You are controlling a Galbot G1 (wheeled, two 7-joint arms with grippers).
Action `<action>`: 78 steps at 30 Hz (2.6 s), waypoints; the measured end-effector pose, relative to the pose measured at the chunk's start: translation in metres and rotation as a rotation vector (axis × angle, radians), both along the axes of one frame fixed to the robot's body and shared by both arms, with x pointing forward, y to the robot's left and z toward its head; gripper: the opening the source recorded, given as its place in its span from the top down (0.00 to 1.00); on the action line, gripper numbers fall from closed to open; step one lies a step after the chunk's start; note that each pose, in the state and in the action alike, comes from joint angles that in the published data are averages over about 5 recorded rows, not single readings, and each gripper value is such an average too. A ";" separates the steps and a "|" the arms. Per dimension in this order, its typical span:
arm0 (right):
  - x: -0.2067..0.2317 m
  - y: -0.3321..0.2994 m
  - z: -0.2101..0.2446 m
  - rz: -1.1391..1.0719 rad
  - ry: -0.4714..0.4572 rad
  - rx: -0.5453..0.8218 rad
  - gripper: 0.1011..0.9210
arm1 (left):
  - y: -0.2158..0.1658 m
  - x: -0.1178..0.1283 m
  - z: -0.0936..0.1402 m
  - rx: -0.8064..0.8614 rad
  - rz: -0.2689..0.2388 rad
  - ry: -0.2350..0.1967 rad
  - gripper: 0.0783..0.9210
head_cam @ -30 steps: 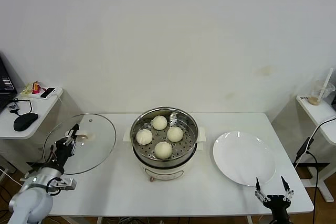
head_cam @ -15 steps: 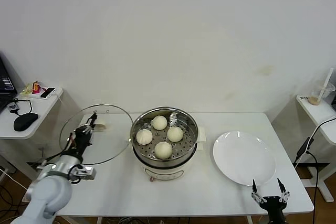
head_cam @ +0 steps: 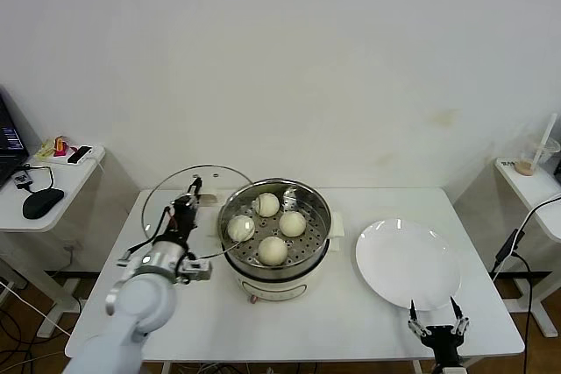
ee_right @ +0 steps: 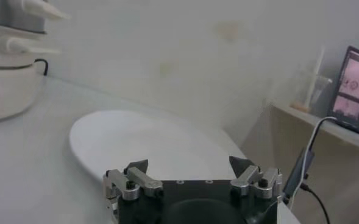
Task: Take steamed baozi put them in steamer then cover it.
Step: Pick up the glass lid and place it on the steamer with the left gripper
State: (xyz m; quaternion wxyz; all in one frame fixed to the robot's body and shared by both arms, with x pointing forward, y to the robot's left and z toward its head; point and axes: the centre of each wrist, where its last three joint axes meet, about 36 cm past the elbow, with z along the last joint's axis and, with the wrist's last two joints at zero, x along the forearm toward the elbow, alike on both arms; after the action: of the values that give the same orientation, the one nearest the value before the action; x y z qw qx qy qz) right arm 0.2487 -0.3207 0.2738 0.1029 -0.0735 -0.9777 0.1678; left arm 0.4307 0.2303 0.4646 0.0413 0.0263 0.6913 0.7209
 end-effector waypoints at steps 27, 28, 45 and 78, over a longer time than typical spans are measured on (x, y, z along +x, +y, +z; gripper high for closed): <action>0.023 0.013 -0.026 0.050 0.047 0.001 0.12 | -0.147 0.009 -0.006 -0.107 -0.010 0.073 0.93; 0.023 0.013 -0.027 0.052 0.049 0.001 0.12 | -0.149 0.009 -0.007 -0.107 -0.010 0.077 0.93; 0.020 0.016 -0.027 0.065 0.058 -0.001 0.12 | -0.162 0.012 -0.020 -0.083 -0.009 0.096 0.93; 0.024 0.024 0.043 0.101 -0.055 0.133 0.12 | -0.163 0.016 -0.026 -0.061 0.000 0.104 0.93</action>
State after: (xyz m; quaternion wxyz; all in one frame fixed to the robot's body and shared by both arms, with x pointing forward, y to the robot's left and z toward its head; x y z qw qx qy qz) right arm 0.2725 -0.2970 0.3173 0.0721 -0.0216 -0.9916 0.1055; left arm 0.4472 0.0669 0.4391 0.0061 0.0627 0.7143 0.6970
